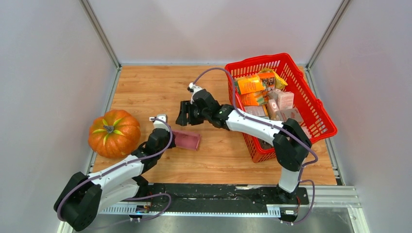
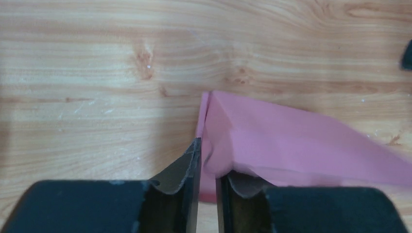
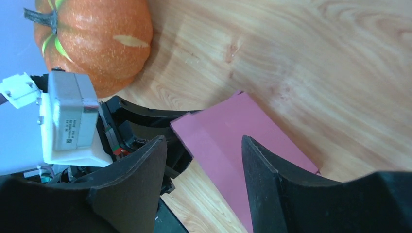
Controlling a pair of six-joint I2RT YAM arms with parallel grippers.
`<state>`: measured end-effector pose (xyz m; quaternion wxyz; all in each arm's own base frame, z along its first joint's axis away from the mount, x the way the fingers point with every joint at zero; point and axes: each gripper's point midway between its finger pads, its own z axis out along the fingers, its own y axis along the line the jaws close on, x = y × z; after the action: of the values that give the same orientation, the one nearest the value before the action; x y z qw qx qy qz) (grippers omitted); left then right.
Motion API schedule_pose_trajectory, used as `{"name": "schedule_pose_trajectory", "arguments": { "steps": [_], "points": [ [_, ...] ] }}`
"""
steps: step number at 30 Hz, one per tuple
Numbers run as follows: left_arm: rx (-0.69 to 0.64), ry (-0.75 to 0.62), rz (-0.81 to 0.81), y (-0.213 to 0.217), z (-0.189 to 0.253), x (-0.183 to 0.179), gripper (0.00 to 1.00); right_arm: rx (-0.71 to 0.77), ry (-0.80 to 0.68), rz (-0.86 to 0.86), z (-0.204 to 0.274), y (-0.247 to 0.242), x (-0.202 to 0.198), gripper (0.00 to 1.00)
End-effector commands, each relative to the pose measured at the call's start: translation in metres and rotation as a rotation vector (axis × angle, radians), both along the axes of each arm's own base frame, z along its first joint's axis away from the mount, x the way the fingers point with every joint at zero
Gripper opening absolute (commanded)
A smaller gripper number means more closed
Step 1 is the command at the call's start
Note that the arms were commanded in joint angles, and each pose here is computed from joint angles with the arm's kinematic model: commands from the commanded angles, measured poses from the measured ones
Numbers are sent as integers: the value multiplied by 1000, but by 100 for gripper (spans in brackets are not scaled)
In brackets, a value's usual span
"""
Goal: Fold the paper box
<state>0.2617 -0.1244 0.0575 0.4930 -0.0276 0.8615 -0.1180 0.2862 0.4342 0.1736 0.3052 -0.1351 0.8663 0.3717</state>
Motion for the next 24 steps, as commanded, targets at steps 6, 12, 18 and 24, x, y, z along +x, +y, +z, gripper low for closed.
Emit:
{"name": "schedule_pose_trajectory", "arguments": {
  "steps": [6,12,18,24],
  "points": [
    [-96,118,-4,7,-2,-45,48,108,43,100,-24,22,-18,55],
    [-263,238,-56,7,16,-106,54,96,14,127,-26,18,-28,54],
    [-530,85,-169,-15,88,-118,43,25,-14,188,-38,19,-51,46],
    [-311,-1,-133,1,150,-89,42,-32,-22,204,-66,12,-63,42]
  ]
}}
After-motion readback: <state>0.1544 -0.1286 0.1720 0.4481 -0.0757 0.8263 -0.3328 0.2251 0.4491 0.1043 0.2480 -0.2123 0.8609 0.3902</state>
